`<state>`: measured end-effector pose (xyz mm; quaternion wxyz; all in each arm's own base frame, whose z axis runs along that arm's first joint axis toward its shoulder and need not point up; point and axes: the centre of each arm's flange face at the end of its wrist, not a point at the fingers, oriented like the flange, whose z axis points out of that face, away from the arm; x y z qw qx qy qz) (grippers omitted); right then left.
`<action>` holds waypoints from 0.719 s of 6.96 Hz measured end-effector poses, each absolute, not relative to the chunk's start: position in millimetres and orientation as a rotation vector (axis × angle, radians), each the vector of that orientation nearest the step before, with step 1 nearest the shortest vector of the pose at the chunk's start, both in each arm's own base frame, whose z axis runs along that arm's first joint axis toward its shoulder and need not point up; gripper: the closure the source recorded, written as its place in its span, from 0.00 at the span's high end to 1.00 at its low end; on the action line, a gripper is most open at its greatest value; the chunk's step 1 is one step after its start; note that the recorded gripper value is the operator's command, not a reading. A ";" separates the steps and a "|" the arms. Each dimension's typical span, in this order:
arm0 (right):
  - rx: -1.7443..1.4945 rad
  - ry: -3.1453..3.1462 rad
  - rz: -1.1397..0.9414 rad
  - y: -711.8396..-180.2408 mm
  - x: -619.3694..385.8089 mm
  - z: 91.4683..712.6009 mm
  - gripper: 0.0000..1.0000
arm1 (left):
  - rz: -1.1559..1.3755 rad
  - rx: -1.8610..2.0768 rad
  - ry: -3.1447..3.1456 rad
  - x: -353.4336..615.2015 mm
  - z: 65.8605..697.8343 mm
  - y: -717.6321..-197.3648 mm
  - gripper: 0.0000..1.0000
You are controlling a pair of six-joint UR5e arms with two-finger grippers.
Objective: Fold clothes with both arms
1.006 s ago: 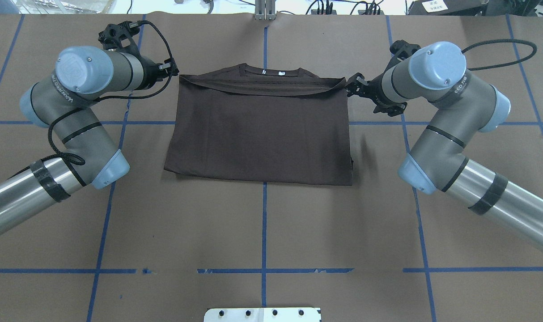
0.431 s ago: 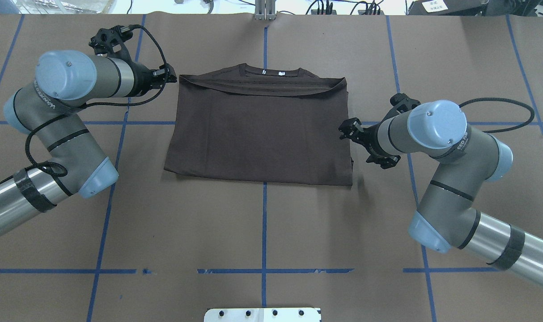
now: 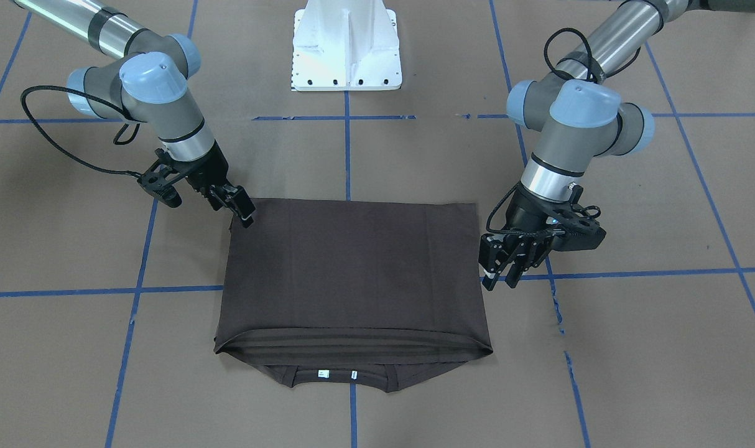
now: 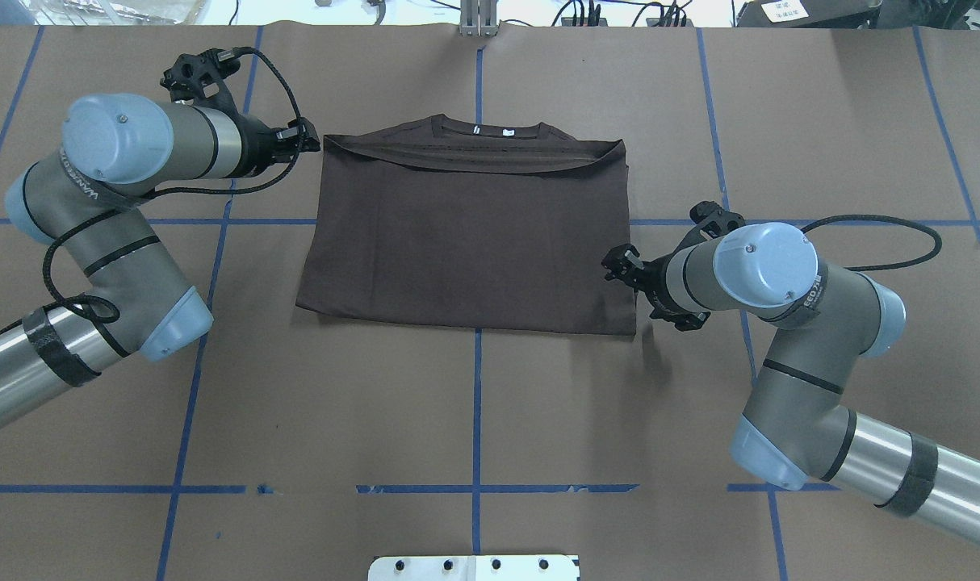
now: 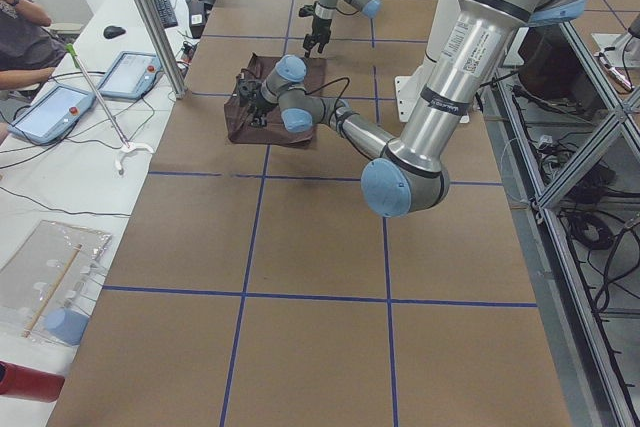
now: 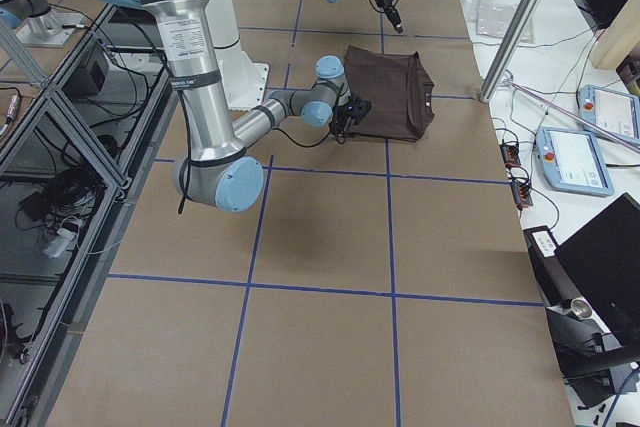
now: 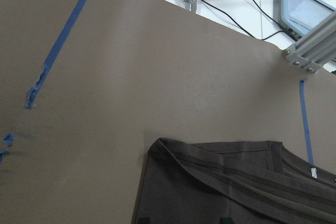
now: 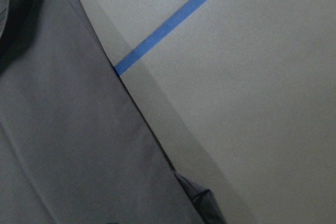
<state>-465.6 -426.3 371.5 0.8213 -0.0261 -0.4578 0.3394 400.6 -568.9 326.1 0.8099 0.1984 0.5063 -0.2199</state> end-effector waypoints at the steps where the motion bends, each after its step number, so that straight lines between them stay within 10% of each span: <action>1: -0.060 -0.967 0.716 -422.1 -469.9 373.5 0.81 | -0.470 0.425 1.083 400.5 325.3 -568.6 0.54; 2: -0.065 -0.958 0.713 -419.3 -472.3 374.3 0.67 | -0.468 0.426 1.085 400.5 324.0 -568.1 0.54; 3: -0.068 -0.947 0.713 -417.7 -473.1 374.4 0.11 | -0.467 0.428 1.087 400.1 322.3 -567.7 0.54; 5: -0.076 -0.939 0.717 -416.5 -473.1 372.9 0.00 | -0.467 0.430 1.091 399.6 320.5 -567.2 0.54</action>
